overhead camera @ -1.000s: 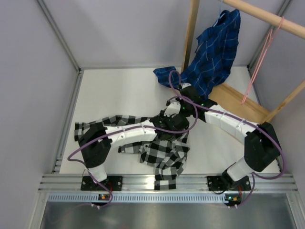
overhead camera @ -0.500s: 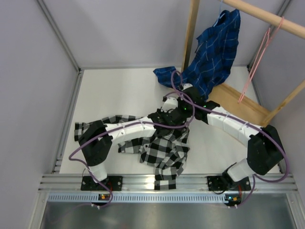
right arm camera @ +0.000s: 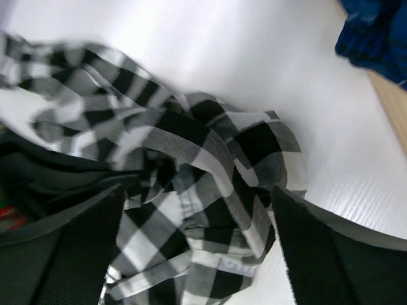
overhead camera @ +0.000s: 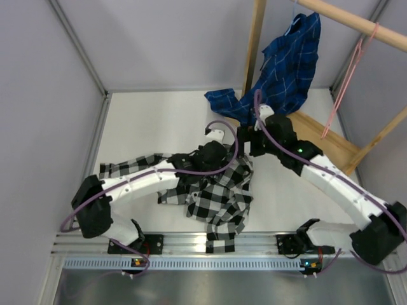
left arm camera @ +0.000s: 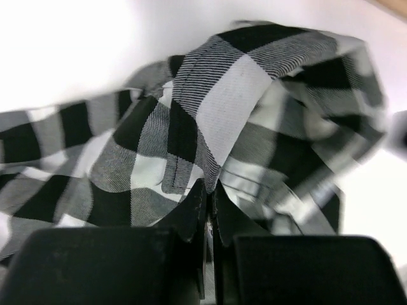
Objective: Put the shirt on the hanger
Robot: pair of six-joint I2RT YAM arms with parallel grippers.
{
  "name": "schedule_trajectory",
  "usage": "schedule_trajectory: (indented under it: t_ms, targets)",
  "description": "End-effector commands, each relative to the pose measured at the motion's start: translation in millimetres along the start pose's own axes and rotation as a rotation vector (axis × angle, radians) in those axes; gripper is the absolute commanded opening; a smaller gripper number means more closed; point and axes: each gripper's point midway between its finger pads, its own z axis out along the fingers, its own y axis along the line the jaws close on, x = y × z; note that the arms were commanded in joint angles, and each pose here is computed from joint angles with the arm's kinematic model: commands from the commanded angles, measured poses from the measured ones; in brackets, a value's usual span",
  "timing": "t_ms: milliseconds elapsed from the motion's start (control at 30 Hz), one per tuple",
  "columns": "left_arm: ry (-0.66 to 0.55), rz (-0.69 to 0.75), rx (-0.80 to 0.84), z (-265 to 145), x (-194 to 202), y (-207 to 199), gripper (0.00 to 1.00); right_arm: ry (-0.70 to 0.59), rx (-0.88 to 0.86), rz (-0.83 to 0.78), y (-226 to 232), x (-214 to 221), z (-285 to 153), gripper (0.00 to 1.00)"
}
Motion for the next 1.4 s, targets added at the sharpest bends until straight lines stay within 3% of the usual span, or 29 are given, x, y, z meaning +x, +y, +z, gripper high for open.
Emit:
schedule_trajectory:
  t_ms: [0, 100, 267, 333, 467, 633, 733, 900, 967, 1133, 1233, 1367]
  targets:
    - [-0.007, -0.029, 0.277, -28, -3, -35, 0.00, -0.149, -0.060, -0.038, 18, -30, -63, 0.98]
    - [-0.048, -0.045, 0.376, -46, -11, -43, 0.00, -0.282, -0.050, -0.024, 21, -51, -115, 0.99]
    - [-0.090, -0.095, 0.345, -53, -17, -22, 0.00, -0.565, -0.099, -0.022, 41, -100, -223, 0.99]
    - [-0.089, -0.122, 0.346, -53, -16, -17, 0.00, -0.554, 0.015, -0.015, 29, -112, -250, 0.99]
    - [-0.094, -0.156, 0.331, -52, -15, -6, 0.00, -0.583, 0.419, 0.021, -33, -133, -281, 0.99]
    - [-0.070, -0.140, 0.365, -52, -9, -11, 0.00, -0.582, 0.693, 0.026, -70, -149, -283, 0.95]
    - [-0.054, -0.139, 0.404, -54, -6, -18, 0.00, -0.561, 0.872, 0.039, -97, -156, -282, 0.82]
    - [-0.029, -0.150, 0.410, -50, 6, -17, 0.00, -0.489, 0.816, 0.089, -121, -169, -251, 0.73]
    - [-0.033, -0.153, 0.409, -51, 6, -16, 0.00, -0.457, 0.842, 0.107, -137, -166, -247, 0.64]
    - [-0.037, -0.151, 0.399, -50, 8, -14, 0.00, -0.419, 0.893, 0.136, -160, -151, -237, 0.61]
    - [-0.033, -0.149, 0.393, -48, 9, -13, 0.00, -0.426, 0.896, 0.146, -165, -146, -234, 0.37]
    - [-0.023, -0.148, 0.398, -46, 11, -15, 0.00, -0.434, 0.920, 0.153, -169, -145, -237, 0.28]
